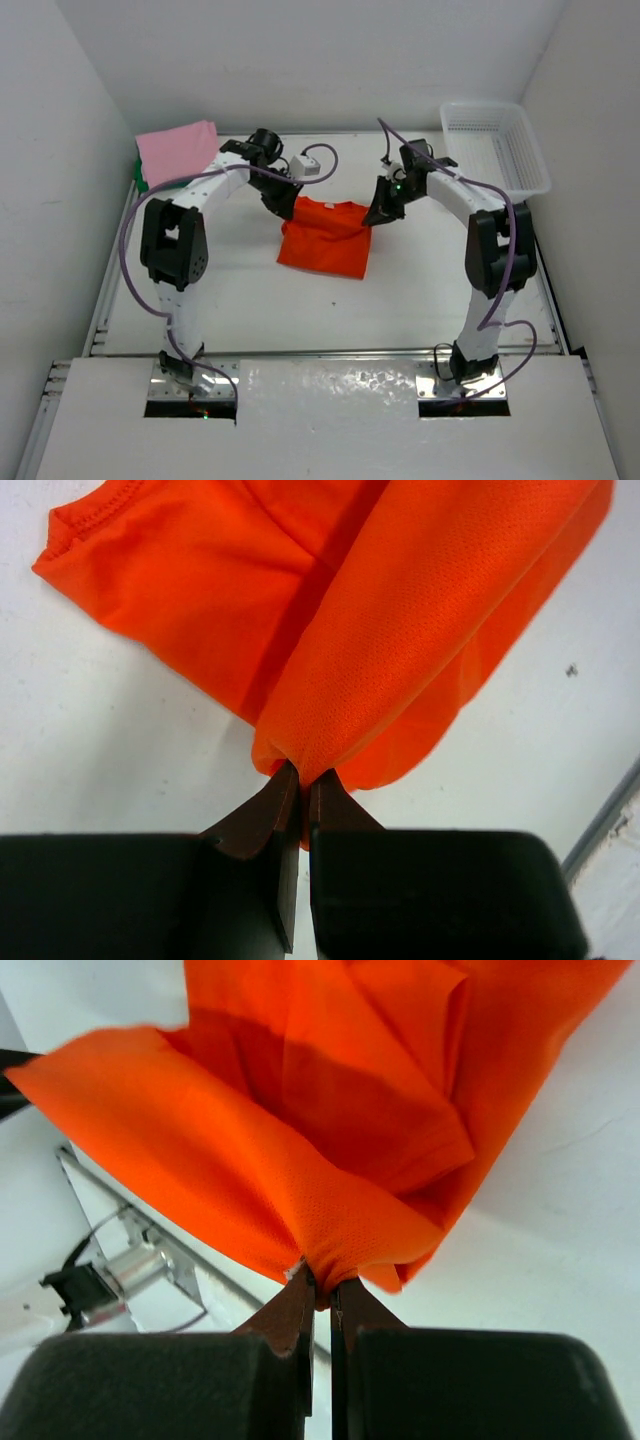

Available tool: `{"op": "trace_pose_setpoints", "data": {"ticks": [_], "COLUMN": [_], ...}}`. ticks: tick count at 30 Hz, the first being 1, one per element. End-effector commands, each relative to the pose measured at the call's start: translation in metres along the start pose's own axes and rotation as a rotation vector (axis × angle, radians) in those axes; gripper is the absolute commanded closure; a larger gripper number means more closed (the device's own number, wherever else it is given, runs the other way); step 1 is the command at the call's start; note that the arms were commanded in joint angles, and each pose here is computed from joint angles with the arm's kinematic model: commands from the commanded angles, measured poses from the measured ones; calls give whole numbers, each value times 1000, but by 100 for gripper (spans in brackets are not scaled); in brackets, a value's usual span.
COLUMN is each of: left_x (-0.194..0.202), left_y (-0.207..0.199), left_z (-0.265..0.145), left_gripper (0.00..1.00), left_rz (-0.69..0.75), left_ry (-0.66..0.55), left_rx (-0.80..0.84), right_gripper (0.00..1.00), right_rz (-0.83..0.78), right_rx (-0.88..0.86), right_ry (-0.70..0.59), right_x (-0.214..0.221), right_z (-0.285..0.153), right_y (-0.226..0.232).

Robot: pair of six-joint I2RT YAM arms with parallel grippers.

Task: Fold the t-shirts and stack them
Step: Fold the long partially folded tshirt into a neat square

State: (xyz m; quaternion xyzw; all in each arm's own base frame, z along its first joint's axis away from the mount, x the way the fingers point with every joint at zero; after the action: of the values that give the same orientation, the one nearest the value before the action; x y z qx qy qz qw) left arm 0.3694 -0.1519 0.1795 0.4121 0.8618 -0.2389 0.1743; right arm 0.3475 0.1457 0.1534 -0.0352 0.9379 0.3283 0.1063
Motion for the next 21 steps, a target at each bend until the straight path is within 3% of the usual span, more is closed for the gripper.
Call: {"op": "trace_pose_setpoints", "data": {"ticks": [1, 8, 12, 14, 17, 19, 21], "left_x": [-27, -65, -75, -80, -104, -107, -121], "left_y": [17, 42, 59, 72, 101, 119, 133], "left_z": [-1, 4, 20, 30, 37, 48, 33], "left_gripper": [98, 94, 77, 75, 60, 55, 52], "left_rz": [-26, -33, -72, -126, -155, -184, -214], "left_ry": [-105, -231, -271, -298, -421, -428, -468], "left_rx": [-79, -169, -205, -271, -420, -493, -591], "right_gripper": [100, 99, 75, 68, 68, 70, 71], "right_rz": [6, 60, 79, 75, 43, 20, -30], "right_rx": [20, 49, 97, 152, 250, 324, 416], "right_ry": [-112, -168, -281, -331, -419, -484, -537], "right_x": [-29, -47, -71, -93, -126, -140, -146], "right_z": [-4, 1, 4, 10, 9, -1, -19], "right_y": [-10, -32, -54, -67, -82, -87, -86]}}
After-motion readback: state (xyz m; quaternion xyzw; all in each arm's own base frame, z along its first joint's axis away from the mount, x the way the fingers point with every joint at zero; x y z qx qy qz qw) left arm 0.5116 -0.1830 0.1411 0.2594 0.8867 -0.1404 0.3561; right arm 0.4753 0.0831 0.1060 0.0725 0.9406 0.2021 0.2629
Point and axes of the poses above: each gripper's point midway between its finger pads, its own z axis out along the fingers, its own y axis along the line the jaws close on, x = y × z, the point moved 8 cm from there along -z, back along the fingers, and after that the axes turned 5 degrees about -z, right-handed, at the moved point
